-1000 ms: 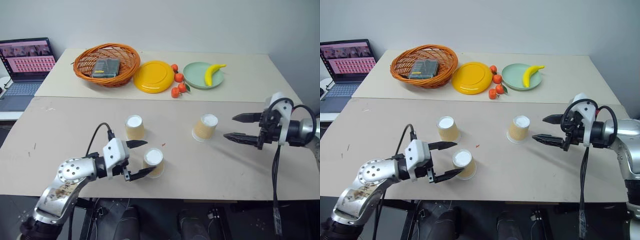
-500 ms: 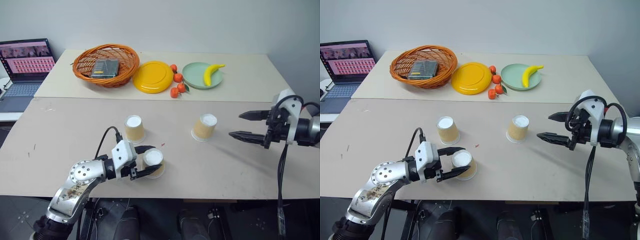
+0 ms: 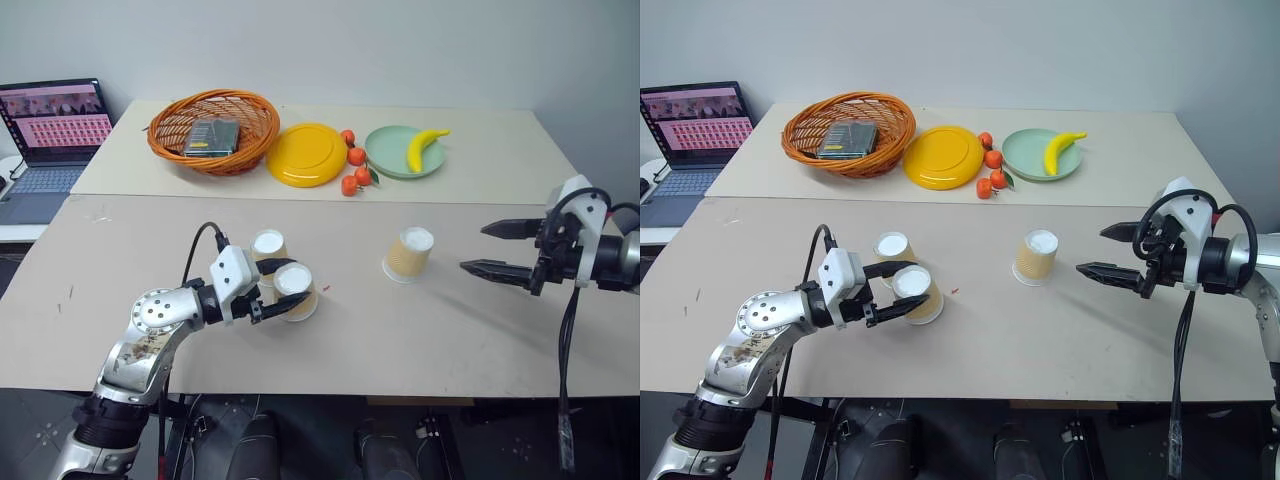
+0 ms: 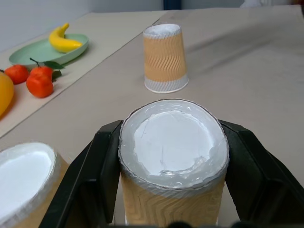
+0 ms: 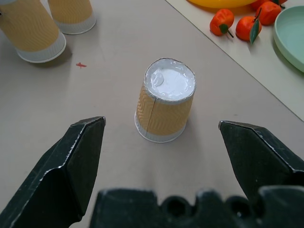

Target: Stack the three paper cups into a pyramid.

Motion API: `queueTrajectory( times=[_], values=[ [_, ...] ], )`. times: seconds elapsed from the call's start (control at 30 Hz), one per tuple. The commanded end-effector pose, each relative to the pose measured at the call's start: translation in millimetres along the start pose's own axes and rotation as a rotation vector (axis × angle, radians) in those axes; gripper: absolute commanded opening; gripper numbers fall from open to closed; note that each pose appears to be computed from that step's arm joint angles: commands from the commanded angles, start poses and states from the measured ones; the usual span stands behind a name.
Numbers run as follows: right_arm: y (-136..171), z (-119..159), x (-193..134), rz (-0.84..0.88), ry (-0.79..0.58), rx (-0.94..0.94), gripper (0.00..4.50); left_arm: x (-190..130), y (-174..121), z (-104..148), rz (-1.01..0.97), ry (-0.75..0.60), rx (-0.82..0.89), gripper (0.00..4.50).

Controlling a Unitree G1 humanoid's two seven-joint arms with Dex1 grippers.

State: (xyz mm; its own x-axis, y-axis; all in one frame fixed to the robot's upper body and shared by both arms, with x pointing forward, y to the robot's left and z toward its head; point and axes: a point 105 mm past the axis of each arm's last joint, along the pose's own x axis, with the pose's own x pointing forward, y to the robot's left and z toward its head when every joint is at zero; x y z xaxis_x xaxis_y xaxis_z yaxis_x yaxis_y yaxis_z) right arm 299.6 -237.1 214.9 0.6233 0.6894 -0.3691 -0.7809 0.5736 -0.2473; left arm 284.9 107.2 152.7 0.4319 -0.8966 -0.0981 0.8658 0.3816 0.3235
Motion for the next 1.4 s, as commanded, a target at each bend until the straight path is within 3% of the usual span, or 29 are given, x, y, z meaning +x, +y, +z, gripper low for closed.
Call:
queueTrajectory(
  times=[0.03,0.7,1.4],
  values=[
    [-4,8,-12,-0.048,-0.041,-0.04,4.5,10,-8,17,-0.078,-0.055,0.05,2.73],
    [15,-4,-15,-0.125,-0.09,0.005,4.5,56,-10,44,-0.391,-0.046,0.092,2.73],
    [24,11,-16,-0.162,-0.109,0.019,4.5,80,-11,27,-0.38,0.021,0.125,2.73]
  ],
)
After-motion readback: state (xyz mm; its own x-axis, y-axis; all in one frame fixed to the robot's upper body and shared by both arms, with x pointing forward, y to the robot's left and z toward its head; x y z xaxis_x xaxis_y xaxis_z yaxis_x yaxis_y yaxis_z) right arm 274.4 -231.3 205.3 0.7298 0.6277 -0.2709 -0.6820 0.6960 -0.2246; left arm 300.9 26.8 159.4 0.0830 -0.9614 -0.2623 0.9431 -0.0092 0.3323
